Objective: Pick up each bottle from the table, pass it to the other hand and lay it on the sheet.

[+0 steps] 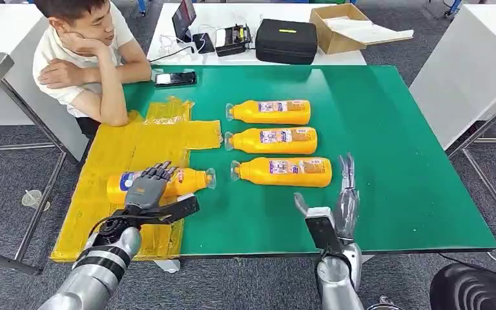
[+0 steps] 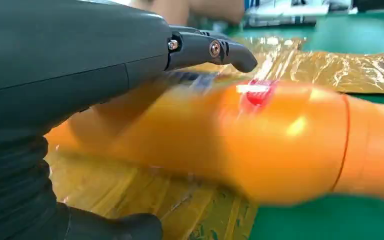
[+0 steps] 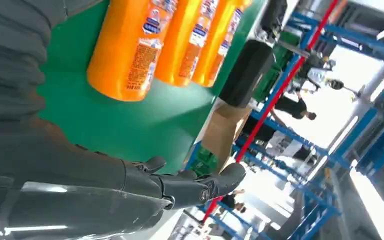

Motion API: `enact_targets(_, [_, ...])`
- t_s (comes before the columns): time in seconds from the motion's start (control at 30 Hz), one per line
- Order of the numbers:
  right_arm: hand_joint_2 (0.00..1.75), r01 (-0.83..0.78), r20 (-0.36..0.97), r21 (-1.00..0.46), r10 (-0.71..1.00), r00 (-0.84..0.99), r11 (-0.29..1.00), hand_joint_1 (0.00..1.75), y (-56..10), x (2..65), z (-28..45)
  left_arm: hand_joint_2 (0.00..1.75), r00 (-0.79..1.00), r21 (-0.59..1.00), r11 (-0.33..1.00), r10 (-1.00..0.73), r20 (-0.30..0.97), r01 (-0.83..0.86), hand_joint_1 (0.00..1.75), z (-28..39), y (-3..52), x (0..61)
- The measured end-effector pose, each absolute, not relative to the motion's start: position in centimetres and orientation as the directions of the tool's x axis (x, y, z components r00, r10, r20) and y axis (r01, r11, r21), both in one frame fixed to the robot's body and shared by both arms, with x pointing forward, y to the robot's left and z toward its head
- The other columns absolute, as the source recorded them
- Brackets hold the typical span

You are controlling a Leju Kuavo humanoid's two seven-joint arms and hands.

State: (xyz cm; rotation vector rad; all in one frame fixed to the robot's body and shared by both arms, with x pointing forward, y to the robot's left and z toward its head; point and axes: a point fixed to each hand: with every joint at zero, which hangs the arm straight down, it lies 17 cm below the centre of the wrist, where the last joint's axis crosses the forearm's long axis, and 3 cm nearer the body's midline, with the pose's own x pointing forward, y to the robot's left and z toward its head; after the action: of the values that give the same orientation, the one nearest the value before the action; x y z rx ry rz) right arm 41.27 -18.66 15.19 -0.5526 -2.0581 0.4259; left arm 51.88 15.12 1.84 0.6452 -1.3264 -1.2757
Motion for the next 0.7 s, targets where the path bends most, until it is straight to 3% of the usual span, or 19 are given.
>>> enact_targets(0.23, [1.75, 0.198, 0.414, -0.806, 0.771, -0.484, 0.558, 0.00, -16.7, 43.6, 11.8, 1.75, -0.302, 0.828, 0.415, -0.790, 0.533, 0.377, 0.00, 3.1, 13.3, 51.7])
enact_targets(0.47, [1.75, 0.134, 0.296, -0.907, 0.830, -0.474, 0.400, 0.00, -17.3, 45.4, 8.7, 1.75, -0.341, 0.802, 0.460, -0.736, 0.585, 0.381, 0.00, 4.2, 11.7, 51.4])
enact_targets(0.7, [1.75, 0.094, 0.244, -0.946, 0.870, -0.429, 0.311, 0.00, -20.3, 47.0, 6.5, 1.75, -0.416, 0.737, 0.548, -0.608, 0.676, 0.397, 0.00, 6.7, 5.2, 47.3])
